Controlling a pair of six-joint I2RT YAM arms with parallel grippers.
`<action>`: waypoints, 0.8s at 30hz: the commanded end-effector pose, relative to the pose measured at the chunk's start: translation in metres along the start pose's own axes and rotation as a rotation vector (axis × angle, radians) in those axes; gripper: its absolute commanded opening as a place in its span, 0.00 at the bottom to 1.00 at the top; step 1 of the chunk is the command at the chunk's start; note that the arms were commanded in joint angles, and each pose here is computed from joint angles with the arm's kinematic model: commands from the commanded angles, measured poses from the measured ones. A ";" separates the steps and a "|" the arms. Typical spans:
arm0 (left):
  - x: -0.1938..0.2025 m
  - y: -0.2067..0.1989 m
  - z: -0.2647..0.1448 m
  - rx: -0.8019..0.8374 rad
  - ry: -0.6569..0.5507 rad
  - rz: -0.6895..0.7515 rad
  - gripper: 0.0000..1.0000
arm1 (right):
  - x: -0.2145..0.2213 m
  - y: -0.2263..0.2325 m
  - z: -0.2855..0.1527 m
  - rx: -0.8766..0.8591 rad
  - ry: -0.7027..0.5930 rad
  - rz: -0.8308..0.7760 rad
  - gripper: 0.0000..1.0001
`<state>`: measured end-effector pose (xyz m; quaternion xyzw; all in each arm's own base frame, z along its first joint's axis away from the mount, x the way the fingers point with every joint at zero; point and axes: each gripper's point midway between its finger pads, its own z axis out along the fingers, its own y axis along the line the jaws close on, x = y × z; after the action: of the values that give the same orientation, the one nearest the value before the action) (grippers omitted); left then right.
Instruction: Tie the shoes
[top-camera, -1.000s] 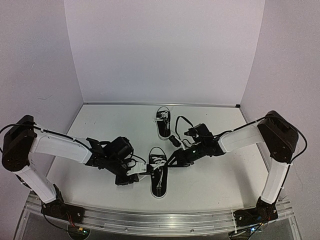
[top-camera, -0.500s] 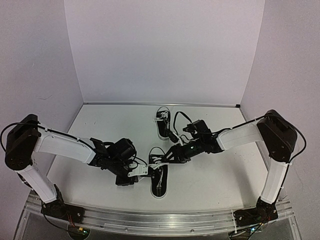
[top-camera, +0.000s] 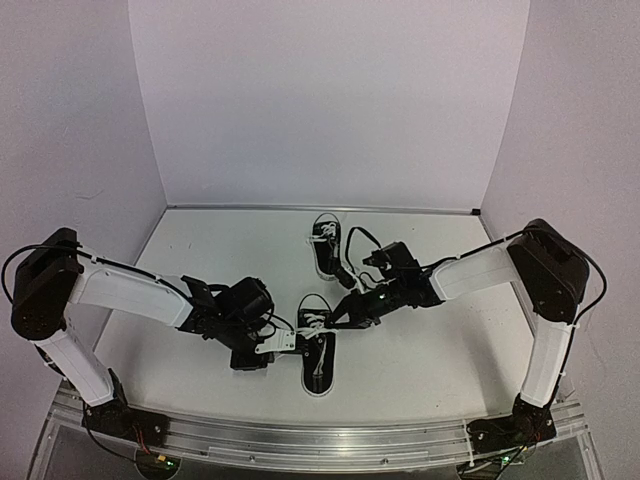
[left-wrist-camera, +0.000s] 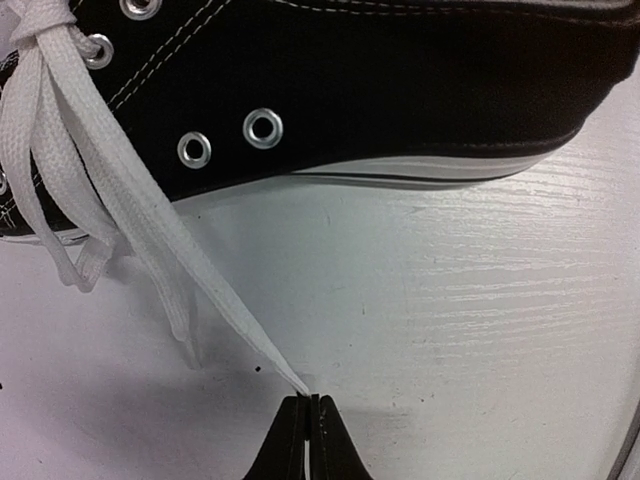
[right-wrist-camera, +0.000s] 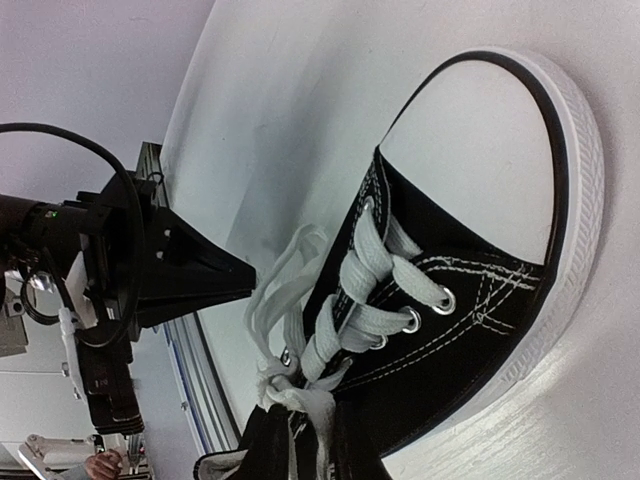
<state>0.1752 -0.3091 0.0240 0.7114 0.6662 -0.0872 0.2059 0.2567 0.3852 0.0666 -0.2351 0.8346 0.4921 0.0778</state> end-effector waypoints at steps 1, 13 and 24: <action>-0.016 0.013 -0.007 -0.051 -0.042 0.015 0.06 | -0.001 0.005 -0.003 0.006 -0.002 -0.031 0.03; -0.036 0.059 -0.054 -0.271 -0.263 -0.102 0.33 | -0.009 0.010 -0.023 0.106 -0.052 -0.098 0.00; -0.055 0.075 -0.052 -0.285 -0.356 -0.037 0.44 | -0.012 0.007 -0.031 0.166 -0.065 -0.125 0.00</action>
<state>0.2309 -0.3186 0.0963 0.6231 0.6662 -0.1000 0.3974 0.2638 0.3680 0.0795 -0.2513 0.8552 0.4352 0.1271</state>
